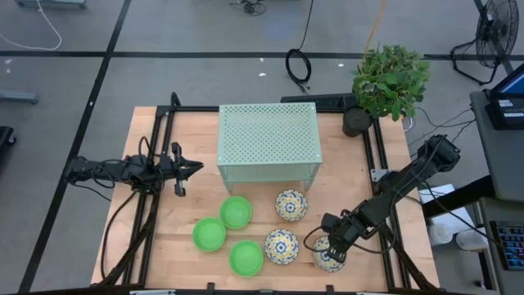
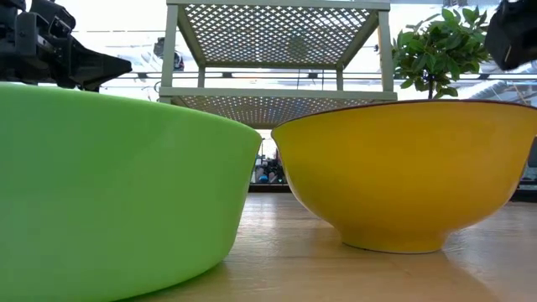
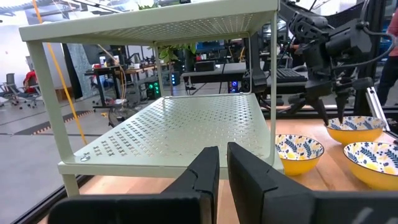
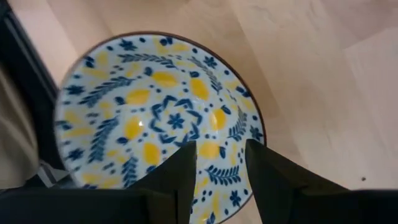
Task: Pick & Place Mini bowls
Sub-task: Put the bottom right yellow patterned bowl on the shelf
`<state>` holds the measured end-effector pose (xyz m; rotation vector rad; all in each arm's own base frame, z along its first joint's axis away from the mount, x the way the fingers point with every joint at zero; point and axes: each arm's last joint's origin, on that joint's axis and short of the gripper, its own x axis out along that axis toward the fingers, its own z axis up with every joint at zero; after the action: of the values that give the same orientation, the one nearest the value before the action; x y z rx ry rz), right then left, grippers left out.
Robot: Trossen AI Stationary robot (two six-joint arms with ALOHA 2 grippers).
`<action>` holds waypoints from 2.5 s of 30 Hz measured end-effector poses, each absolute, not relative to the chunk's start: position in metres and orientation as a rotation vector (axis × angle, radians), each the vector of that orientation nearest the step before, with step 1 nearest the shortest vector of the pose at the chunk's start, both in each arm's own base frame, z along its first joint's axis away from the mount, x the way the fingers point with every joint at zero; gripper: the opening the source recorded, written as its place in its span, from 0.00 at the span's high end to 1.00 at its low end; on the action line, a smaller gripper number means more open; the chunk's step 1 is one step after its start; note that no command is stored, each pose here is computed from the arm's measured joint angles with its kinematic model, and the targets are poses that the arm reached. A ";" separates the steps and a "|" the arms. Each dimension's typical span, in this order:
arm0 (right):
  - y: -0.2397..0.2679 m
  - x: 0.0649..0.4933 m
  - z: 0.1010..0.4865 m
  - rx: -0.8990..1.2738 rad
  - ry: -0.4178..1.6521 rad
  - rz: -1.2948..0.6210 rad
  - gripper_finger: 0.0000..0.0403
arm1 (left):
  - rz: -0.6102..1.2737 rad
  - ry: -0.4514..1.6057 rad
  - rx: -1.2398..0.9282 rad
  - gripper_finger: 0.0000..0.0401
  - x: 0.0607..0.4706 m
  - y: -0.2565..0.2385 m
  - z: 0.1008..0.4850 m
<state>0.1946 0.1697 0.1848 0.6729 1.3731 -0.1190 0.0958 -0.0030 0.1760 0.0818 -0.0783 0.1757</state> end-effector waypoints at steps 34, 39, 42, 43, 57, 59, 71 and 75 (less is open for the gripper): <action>0.150 0.186 0.214 0.671 1.250 -0.072 0.69 | 0.175 -0.078 0.082 0.91 0.096 -0.003 0.176; 0.149 0.184 0.207 0.675 1.259 -0.083 0.69 | 0.175 -0.078 0.082 0.91 0.096 -0.003 0.176; 0.148 0.183 0.201 0.704 1.261 -0.100 0.69 | 0.176 -0.078 0.082 0.91 0.096 -0.003 0.176; 0.149 0.182 0.199 0.716 1.261 -0.102 0.69 | 0.176 -0.078 0.082 0.91 0.096 -0.003 0.176; 0.156 0.170 0.185 0.758 1.302 -0.101 0.69 | 0.175 -0.078 0.082 0.91 0.096 -0.003 0.176; 0.156 0.169 0.183 0.760 1.300 -0.099 0.69 | 0.175 -0.078 0.082 0.91 0.096 -0.003 0.176; 0.162 0.177 0.170 0.758 1.298 -0.092 0.69 | 0.175 -0.079 0.082 0.91 0.096 -0.003 0.176; 0.163 0.178 0.163 0.741 1.319 -0.116 0.69 | 0.175 -0.078 0.082 0.91 0.096 -0.003 0.176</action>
<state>0.1782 0.1632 0.1626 0.7407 1.3194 -0.1165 0.0958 -0.0031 0.1761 0.0818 -0.0784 0.1755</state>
